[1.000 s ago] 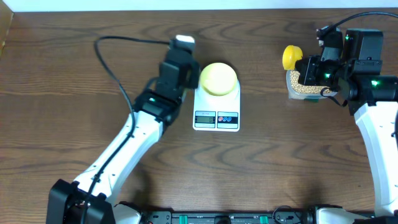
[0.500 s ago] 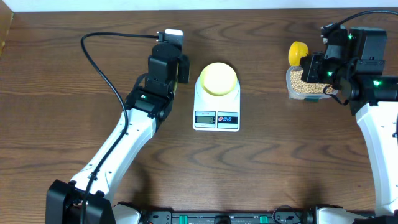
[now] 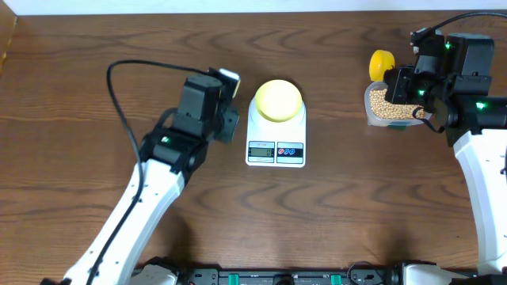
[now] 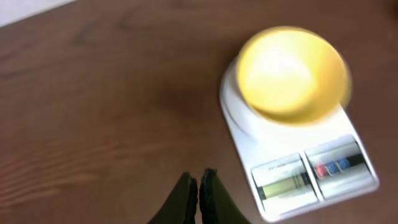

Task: Scoop item into bowl and weigh 50g on scale
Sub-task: 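Withdraw the left gripper from the scale toward the lower left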

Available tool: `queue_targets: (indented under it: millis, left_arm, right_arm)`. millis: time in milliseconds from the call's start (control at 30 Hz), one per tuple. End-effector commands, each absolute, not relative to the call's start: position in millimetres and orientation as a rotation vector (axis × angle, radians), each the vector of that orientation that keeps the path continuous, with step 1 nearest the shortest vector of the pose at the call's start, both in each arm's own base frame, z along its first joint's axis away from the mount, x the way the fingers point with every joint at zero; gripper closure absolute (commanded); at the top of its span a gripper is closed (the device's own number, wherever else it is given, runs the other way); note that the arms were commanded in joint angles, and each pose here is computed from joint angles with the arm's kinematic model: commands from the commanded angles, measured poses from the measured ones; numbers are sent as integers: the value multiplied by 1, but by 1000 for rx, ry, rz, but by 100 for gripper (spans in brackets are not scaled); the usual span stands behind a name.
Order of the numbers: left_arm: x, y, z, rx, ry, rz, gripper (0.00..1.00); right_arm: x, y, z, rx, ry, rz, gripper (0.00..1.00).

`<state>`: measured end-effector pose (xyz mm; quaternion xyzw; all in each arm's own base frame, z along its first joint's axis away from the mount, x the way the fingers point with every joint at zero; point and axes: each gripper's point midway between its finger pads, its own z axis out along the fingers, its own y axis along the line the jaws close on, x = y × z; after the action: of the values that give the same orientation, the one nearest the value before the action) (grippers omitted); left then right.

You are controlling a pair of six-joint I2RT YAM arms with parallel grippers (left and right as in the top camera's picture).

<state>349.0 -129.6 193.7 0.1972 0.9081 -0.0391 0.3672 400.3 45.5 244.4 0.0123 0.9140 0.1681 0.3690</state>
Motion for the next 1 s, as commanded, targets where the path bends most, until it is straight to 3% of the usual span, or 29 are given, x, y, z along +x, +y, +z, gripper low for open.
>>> queue_targets:
  millis: [0,133,433,667,967]
  left_arm:
    - [329,-148,204,706,2284,-217,92]
    - [309,-150,206,848,2261,-241,92]
    - [294,-126,222,808,2135,-252,93]
    - [277,-126,168,880,2137,-283,93]
    - [273,-137,166,906,2109,-363,90]
  right_arm:
    - [402,44,256,5,2317,411,99]
    - [400,44,254,2,2325,409,99]
    - [401,44,250,-15,2338,403,99]
    - [399,44,248,-13,2346,404,99]
    - [398,44,247,-11,2353,405,99]
